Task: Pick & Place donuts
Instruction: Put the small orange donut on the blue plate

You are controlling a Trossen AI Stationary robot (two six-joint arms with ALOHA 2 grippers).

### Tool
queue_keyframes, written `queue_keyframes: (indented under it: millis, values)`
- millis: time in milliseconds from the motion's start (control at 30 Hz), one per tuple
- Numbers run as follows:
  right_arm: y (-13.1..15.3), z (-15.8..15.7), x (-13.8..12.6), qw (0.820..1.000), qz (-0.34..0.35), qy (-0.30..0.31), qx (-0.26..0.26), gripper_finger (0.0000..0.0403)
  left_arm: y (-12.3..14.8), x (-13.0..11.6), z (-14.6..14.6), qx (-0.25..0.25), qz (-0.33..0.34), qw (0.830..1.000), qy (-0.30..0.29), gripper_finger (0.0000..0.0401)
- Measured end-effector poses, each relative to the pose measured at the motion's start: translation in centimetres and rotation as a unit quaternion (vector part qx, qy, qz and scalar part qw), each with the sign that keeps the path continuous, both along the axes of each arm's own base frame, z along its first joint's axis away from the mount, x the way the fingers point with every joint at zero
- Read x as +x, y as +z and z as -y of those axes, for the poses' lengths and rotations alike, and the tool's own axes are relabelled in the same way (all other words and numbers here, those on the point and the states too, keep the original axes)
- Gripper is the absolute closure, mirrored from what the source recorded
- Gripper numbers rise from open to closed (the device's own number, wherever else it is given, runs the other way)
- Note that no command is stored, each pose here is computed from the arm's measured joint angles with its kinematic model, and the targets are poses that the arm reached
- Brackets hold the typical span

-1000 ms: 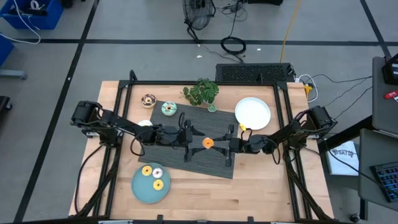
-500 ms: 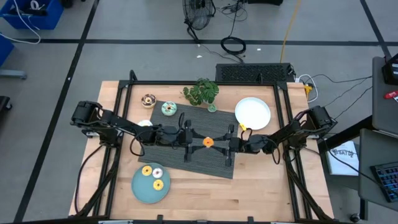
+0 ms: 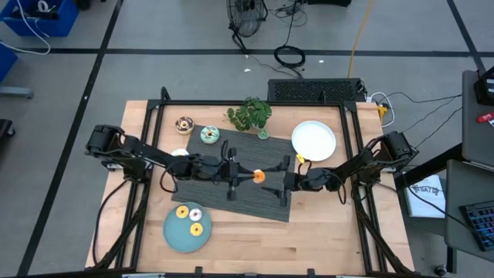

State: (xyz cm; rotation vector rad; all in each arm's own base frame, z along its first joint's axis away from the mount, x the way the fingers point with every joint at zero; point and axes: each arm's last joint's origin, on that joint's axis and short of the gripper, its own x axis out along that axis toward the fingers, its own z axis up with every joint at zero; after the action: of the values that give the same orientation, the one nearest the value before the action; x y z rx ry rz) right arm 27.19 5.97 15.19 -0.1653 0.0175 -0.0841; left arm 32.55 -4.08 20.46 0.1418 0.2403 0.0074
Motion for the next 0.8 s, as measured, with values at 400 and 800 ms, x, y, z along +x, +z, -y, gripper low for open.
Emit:
queue_keyframes:
  millis: [400, 800]
  values:
    - [0.8, 0.0, -0.2, 1.000, 0.013, -0.001, 0.006, 0.0080, 1.3, -1.5, -0.2, 0.001, -0.037, 0.999, -0.003, 0.0391]
    - [-2.0, 0.8, -0.4, 0.990, -0.124, -0.033, 0.060, 0.0083, -0.4, -2.2, -0.2, 0.007, -0.131, 0.991, 0.004, 0.0367]
